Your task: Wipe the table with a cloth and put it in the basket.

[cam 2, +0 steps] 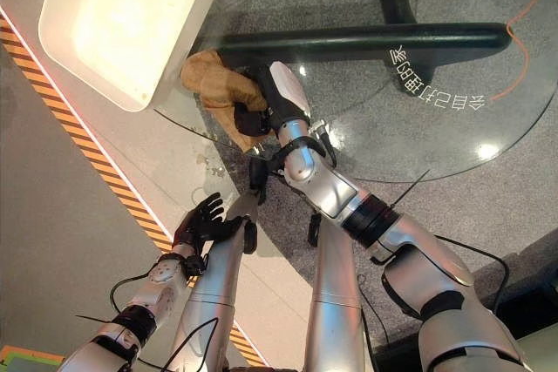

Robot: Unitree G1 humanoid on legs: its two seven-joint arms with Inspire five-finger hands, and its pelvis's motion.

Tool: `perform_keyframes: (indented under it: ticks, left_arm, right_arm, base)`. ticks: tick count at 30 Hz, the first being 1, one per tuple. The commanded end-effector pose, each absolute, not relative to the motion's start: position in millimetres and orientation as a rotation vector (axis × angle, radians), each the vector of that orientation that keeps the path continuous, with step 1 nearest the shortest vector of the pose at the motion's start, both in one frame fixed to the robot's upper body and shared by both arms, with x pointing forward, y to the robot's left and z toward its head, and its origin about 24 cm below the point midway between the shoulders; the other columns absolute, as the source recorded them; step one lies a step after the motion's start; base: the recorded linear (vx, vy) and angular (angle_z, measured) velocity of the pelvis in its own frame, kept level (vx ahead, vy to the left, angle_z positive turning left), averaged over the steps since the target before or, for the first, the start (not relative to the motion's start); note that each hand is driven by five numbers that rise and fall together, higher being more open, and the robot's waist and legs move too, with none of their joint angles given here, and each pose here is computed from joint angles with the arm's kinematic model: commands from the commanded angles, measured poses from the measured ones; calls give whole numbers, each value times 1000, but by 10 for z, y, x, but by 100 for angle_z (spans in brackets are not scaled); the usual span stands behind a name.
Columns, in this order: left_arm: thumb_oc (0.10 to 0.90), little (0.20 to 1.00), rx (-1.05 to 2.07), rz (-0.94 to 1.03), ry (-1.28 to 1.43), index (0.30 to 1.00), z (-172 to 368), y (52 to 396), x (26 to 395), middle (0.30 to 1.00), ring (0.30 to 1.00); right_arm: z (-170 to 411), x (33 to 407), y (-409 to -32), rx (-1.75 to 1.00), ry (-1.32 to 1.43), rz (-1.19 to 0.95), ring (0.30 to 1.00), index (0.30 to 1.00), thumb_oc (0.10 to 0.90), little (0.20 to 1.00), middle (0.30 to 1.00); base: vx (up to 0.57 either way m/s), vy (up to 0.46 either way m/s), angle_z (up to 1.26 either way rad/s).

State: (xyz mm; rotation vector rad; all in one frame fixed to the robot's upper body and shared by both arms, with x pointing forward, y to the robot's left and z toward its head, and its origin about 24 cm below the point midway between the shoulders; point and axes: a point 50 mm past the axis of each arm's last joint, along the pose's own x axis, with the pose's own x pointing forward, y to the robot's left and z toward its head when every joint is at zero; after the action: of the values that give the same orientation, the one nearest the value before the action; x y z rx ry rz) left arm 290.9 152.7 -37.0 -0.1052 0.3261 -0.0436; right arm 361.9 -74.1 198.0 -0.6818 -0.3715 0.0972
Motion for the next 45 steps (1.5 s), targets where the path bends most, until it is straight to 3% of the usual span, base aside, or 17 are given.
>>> perform_keyframes:
  ticks: [1,9,20,32,37,39,45]
  left_arm:
    - [800,900,-48,-23,490,900,-773,1637,2501,900,900]
    - [800,900,-68,-3,495,900,-799,1627,2478,900,900]
    - [800,900,-66,4,507,900,-815,1797,2459,900,900]
    - [800,900,-72,1,487,900,-775,1874,2449,900,900]
    - [800,900,-73,0,486,900,-772,1873,2449,900,900]
    - [800,900,-87,-6,491,900,-763,1853,2456,900,900]
    - [800,900,-102,-13,484,900,-751,1846,2464,900,900]
  right_arm:
    - [2003,3588,-842,-569,-417,-61,300,300,100,200,300]
    - [2237,3614,-1139,-520,-471,-334,300,300,100,200,300]
    - [2917,3659,-2065,-459,-468,-752,300,300,100,200,300]
    - [3062,3431,-2950,-205,-492,-1125,300,300,100,200,300]
    - [3054,3409,-2986,-183,-497,-1150,300,300,100,200,300]
    - [3017,3244,-3238,-49,-542,-1317,300,300,100,200,300]
    - [3059,3258,-3213,-76,-565,-1259,300,300,100,200,300]
  base:
    - [0,0,0]
    - [-6,14,0]
    - [-8,0,-1]
    - [-5,-3,-4]
    - [1,2,-8]
    - [6,16,-2]
    - [1,13,-2]
